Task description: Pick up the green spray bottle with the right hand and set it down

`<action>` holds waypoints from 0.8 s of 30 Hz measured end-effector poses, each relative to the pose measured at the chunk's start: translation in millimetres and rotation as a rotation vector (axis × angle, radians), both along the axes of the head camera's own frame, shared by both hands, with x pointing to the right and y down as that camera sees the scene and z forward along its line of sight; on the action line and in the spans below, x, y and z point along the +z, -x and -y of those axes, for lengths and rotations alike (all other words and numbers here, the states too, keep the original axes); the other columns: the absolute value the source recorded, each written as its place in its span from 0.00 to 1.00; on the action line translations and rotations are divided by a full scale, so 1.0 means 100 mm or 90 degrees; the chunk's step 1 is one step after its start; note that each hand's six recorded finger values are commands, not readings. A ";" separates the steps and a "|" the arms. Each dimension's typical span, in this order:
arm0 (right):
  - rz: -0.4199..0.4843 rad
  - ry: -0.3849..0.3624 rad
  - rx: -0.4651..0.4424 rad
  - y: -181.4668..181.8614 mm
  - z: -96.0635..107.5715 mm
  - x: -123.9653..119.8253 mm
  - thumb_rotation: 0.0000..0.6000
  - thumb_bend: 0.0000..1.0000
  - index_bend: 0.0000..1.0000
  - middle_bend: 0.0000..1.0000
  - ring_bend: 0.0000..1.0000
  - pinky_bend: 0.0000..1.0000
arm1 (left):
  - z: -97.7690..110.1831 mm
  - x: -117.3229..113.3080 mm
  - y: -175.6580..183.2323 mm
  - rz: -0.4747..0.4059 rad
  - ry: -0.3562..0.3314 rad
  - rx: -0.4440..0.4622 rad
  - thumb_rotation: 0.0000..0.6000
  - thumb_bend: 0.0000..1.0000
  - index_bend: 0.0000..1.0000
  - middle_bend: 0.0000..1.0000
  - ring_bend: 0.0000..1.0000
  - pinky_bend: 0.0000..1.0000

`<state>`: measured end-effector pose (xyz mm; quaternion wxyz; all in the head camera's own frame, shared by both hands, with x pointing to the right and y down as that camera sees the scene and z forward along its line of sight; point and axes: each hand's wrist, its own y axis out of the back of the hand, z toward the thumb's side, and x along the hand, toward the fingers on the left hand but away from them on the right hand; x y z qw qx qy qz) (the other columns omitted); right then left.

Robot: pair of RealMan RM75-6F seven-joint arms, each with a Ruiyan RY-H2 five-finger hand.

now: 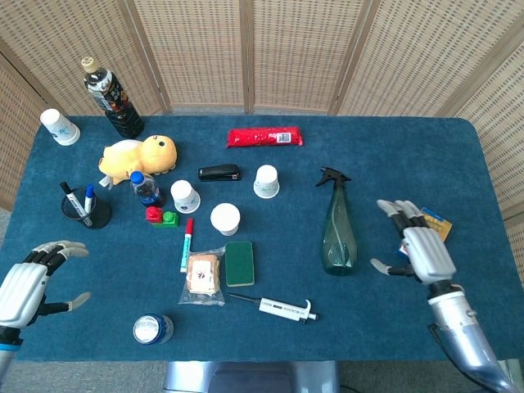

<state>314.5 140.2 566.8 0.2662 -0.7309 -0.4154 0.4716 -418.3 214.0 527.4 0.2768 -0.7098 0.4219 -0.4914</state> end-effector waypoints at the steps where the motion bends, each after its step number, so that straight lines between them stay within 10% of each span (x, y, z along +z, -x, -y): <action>1: -0.003 0.001 -0.006 0.05 0.01 0.03 1.00 0.22 0.00 0.00 0.00 0.03 | 0.01 0.01 0.00 0.000 0.002 0.000 1.00 0.18 0.32 0.30 0.24 0.21; 24: -0.136 0.057 -0.071 1.07 0.19 0.53 1.00 0.22 0.00 0.00 0.00 0.00 | 0.09 0.15 0.07 -0.009 0.020 0.001 1.00 0.18 0.32 0.30 0.24 0.21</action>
